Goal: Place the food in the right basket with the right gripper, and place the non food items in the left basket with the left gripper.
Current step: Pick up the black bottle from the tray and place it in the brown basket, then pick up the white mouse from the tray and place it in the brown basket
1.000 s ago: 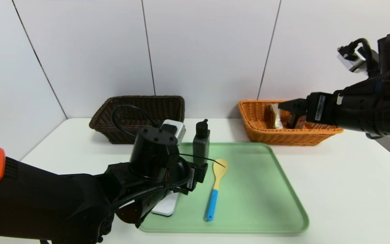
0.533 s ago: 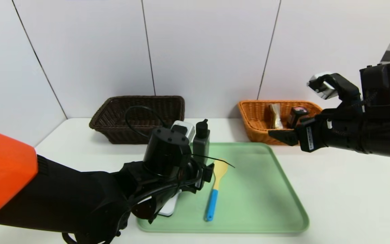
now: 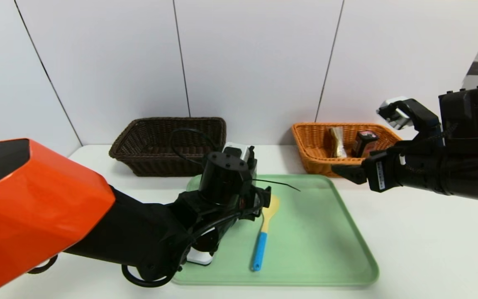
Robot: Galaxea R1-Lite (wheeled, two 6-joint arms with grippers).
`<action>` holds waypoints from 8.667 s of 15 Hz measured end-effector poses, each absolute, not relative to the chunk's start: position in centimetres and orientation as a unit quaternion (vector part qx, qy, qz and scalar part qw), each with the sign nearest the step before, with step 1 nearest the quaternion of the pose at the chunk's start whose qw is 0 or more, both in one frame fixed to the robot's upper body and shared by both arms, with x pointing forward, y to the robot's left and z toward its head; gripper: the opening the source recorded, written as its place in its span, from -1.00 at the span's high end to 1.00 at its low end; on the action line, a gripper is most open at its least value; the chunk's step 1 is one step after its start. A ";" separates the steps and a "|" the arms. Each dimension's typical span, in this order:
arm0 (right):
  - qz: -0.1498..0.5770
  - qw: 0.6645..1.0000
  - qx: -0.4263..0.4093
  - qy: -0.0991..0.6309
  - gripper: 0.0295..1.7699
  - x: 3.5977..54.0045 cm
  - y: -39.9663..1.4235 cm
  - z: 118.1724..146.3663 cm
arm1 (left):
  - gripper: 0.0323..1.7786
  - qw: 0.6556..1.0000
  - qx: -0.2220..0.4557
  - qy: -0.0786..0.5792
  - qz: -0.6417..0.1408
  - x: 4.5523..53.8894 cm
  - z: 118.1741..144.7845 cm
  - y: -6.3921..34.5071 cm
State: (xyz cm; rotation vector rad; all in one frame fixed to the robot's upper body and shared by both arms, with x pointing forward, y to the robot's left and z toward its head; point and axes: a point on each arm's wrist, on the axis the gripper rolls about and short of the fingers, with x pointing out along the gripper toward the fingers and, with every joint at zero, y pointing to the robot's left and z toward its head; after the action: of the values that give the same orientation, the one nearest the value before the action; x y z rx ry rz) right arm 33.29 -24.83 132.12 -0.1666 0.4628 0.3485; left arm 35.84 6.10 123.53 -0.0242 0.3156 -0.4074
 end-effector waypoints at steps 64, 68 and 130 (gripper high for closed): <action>0.143 0.945 -0.012 0.296 -0.93 33.4 -24.6 128.3 | -0.11 0.974 -0.055 0.217 -0.020 53.0 129.5 28.8; 0.143 0.944 -0.013 0.298 -0.93 33.4 -24.6 128.2 | -0.44 0.975 -0.054 0.216 -0.021 53.1 129.5 28.8; 0.117 0.923 -0.009 0.367 -0.93 30.6 -24.8 128.3 | -0.10 0.778 0.086 0.601 -0.163 36.8 128.4 10.0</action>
State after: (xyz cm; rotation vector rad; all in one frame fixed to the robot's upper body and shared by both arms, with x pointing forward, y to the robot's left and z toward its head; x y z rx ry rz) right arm 30.59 -24.81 128.32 -0.0194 0.7530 0.2394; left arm 36.77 9.97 128.44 0.1860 1.2994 -0.3526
